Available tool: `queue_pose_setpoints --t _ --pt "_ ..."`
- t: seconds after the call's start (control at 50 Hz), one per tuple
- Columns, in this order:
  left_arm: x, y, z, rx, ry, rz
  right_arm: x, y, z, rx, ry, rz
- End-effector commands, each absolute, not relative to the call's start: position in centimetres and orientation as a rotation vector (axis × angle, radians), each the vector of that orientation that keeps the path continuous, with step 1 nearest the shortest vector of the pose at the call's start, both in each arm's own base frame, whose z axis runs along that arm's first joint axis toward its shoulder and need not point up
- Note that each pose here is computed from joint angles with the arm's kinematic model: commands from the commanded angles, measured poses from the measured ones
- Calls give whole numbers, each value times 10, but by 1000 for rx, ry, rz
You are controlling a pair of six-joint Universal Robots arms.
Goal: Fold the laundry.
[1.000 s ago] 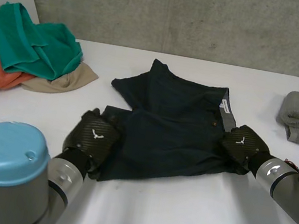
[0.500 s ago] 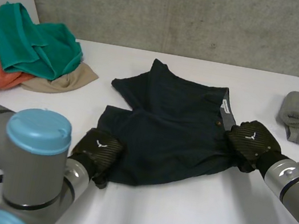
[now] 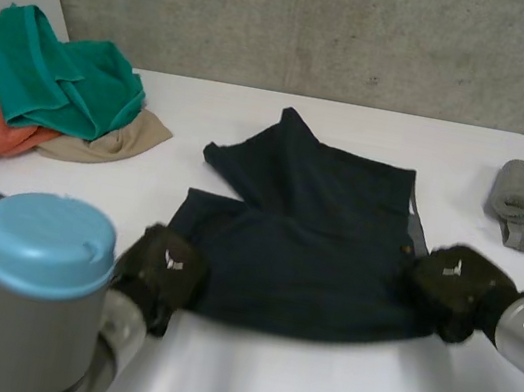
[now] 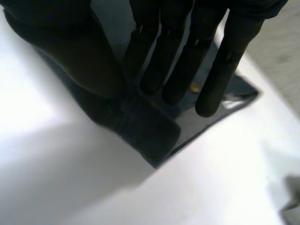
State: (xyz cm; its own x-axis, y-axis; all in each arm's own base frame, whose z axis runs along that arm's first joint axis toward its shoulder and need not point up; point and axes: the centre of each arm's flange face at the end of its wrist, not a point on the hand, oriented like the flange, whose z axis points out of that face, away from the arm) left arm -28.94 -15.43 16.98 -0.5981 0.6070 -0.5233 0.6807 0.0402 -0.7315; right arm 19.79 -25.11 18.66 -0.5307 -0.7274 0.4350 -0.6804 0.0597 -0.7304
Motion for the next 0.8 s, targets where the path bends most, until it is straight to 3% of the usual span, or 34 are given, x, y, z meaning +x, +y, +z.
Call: queue_pose_setpoints --t 0.02,0.12,0.2,0.36,0.54,0.68,0.8 --pt "-267 -107 175 1666 2223 -1301 187 -206 193 -1888 2168 -993" --pt "-264 -101 172 1724 2258 -1134 186 -203 194 -1975 2125 -896" --pt "-276 -116 176 1704 2243 -1159 188 -215 194 -1890 2187 -945" --pt "-322 -193 209 1493 2133 -1592 200 -259 203 -1634 2280 -1275" --pt "-378 -302 227 1214 1757 -2186 219 -338 209 -1244 2279 -1847" --pt "-402 -356 212 1079 1475 -2339 236 -387 197 -1132 2147 -2243" --pt "-413 -368 201 1044 1488 -2454 254 -414 169 -1142 2043 -2518"
